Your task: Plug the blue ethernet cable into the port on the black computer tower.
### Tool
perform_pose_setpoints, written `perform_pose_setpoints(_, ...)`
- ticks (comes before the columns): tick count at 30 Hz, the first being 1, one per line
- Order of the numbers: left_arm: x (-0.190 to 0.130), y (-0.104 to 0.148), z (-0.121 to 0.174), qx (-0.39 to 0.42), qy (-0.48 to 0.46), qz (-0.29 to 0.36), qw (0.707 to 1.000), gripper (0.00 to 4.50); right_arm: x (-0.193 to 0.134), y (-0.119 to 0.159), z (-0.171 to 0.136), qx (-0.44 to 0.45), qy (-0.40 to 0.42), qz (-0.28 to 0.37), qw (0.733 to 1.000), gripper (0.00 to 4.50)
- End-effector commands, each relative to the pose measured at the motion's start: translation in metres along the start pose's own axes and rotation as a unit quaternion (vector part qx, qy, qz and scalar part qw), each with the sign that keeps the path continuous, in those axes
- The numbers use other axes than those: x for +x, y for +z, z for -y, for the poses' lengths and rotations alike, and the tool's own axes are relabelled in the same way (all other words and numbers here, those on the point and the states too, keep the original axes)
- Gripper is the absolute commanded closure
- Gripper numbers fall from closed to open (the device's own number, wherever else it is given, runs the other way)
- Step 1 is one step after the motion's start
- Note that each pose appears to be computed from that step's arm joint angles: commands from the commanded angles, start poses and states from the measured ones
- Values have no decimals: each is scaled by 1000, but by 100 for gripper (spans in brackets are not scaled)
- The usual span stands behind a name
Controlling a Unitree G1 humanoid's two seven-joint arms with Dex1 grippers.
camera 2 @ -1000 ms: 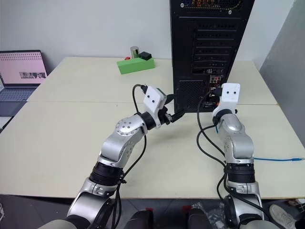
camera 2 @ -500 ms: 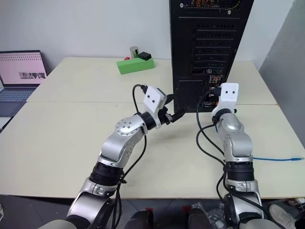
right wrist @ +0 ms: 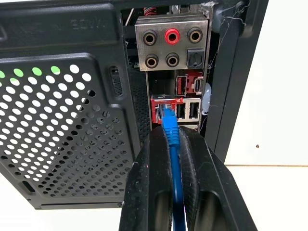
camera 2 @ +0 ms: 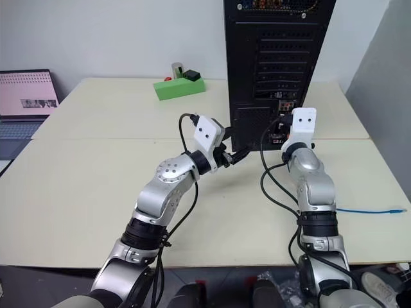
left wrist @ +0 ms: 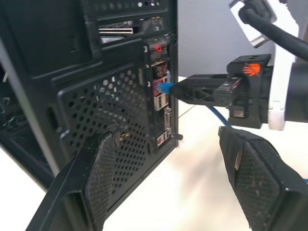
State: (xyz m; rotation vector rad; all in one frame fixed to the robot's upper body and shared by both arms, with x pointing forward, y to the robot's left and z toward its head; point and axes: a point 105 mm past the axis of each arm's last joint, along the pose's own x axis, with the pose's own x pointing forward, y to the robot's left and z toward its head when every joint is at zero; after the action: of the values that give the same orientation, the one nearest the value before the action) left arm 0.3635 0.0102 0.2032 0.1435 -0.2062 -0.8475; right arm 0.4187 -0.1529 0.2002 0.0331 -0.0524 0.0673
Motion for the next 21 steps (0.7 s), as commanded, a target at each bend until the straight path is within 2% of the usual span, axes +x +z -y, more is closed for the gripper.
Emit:
perform_pose_setpoints(1,1,17,0,9,2,30,1000,102,4,30,-5,-2,7,44,999,450)
perform_pose_setpoints(12,1,17,-2,9,9,30,999,102,6,28,-6,5,14,38,999,450)
perform_pose_setpoints(14,0,16,-5,9,13,28,999,100,5,26,-4,6,15,36,999,381)
perform_pose_setpoints(15,0,16,-6,11,14,26,1000,100,3,24,-3,6,17,34,999,373)
perform_pose_setpoints(21,0,15,-14,16,23,19,999,100,-7,19,3,7,29,27,999,255)
